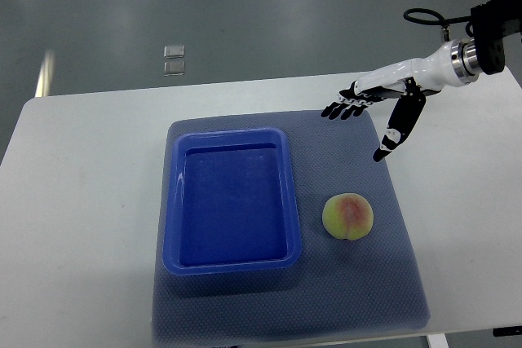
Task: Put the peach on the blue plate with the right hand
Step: 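Move the right hand over the peach with fingers open, then close the right hand fingers around the peach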
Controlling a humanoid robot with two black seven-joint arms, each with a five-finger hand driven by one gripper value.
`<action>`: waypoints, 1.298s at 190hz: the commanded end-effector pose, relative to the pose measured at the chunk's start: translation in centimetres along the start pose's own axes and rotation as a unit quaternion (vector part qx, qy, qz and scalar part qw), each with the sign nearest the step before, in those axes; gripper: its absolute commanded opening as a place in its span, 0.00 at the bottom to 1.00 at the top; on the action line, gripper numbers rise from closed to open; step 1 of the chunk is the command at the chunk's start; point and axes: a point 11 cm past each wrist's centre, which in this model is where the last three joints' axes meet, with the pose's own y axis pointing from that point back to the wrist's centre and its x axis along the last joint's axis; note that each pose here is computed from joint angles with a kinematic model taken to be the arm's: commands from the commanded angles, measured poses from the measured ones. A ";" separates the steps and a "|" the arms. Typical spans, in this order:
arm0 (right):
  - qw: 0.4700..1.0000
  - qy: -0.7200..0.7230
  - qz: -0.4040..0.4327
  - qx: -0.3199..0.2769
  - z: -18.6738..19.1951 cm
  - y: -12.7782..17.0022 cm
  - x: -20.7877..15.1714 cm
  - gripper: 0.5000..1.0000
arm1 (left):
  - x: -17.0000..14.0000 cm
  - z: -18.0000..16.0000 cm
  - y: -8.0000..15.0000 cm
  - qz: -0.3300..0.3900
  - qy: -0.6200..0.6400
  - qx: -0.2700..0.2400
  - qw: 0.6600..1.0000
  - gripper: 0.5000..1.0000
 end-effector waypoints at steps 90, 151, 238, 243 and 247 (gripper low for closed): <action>0.998 -0.058 -0.003 0.003 3.6 -3.4 -5.4 0.86 | 0.0 0.0 0.0 0.000 0.001 0.001 1.000 1.00; 0.997 -0.068 -0.013 -0.019 6.3 -4.7 -8.3 0.86 | 0.0 0.0 0.0 0.000 0.001 0.001 1.000 1.00; 0.996 -0.093 0.012 -0.001 7.5 -7.0 -10.9 0.86 | 0.1 0.0 0.0 0.001 0.001 0.001 1.000 1.00; 0.996 -0.093 0.012 -0.001 7.5 -7.0 -10.9 0.86 | 0.1 0.0 0.0 0.001 0.001 0.001 1.000 1.00; 0.996 -0.085 0.015 -0.002 7.8 -7.1 -11.2 0.86 | 0.1 0.0 0.0 0.002 0.002 0.001 1.000 1.00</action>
